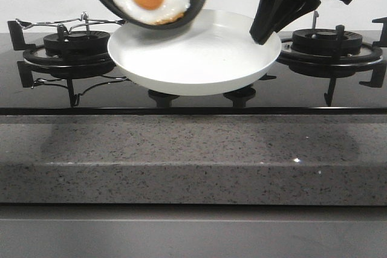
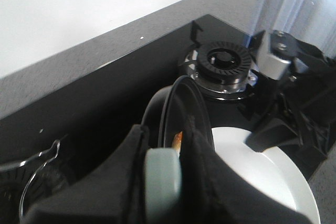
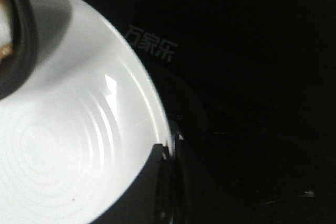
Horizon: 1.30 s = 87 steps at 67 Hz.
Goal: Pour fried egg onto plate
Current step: 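Tilt the pan over the plate with the left gripper, sliding the egg out, then lower the empty pan back onto its burner with the left gripper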
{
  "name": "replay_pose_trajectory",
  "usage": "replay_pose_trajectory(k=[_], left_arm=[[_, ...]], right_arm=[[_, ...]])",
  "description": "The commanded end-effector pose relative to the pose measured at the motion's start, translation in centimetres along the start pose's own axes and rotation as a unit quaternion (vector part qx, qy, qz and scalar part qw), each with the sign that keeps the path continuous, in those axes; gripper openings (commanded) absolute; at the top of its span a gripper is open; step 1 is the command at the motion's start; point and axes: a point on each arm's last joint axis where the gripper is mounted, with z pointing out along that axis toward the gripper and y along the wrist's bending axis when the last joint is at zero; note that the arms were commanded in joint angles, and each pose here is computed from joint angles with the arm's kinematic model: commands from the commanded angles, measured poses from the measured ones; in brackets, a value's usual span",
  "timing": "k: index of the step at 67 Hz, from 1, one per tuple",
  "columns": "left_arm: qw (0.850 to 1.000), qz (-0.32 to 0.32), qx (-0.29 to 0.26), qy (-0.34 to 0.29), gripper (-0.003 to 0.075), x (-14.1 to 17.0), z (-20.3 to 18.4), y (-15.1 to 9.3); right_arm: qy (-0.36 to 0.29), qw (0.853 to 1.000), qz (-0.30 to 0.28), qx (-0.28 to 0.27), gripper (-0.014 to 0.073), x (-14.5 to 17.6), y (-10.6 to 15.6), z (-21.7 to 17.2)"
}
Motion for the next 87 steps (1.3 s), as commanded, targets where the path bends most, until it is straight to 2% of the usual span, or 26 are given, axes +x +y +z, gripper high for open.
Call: replay_pose_trajectory(k=[1,11,22,31,53,59,72,80,87], left_arm=[[0.995,0.051,-0.017,-0.080,-0.0020,-2.8,-1.4,-1.9],[0.987,0.131,-0.031,-0.086,-0.0020,-3.3,-0.6,-3.7],[0.970,0.221,-0.059,-0.084,-0.0020,-3.7,-0.1,-5.0],[0.966,0.239,-0.060,-0.084,-0.0020,-3.7,0.0,-5.5],[0.967,0.235,-0.061,-0.076,-0.0020,-3.6,-0.1,-5.2],[0.975,0.189,-0.081,-0.080,-0.0020,-3.5,-0.4,-3.9],[0.987,0.034,-0.135,-0.079,-0.0020,-2.6,-2.2,1.4],[0.981,-0.085,-0.146,-0.092,-0.0020,-1.4,-4.0,5.4],[0.969,-0.175,-0.144,-0.103,-0.0020,0.0,-5.1,8.6]], right_arm=[[-0.053,0.998,-0.005,-0.012,-0.0067,-1.0,1.0,-2.2],[-0.053,0.998,-0.005,-0.012,-0.0067,-1.0,1.0,-2.2],[-0.053,0.998,-0.005,-0.012,-0.0067,-1.0,1.0,-2.2],[-0.053,0.998,-0.005,-0.012,-0.0067,-1.0,1.0,-2.2],[-0.053,0.998,-0.005,-0.012,-0.0067,-1.0,1.0,-2.2],[-0.053,0.998,-0.005,-0.012,-0.0067,-1.0,1.0,-2.2],[-0.053,0.998,-0.005,-0.012,-0.0067,-1.0,1.0,-2.2],[-0.053,0.998,-0.005,-0.012,-0.0067,-1.0,1.0,-2.2],[-0.053,0.998,-0.005,-0.012,-0.0067,-1.0,1.0,-2.2]])
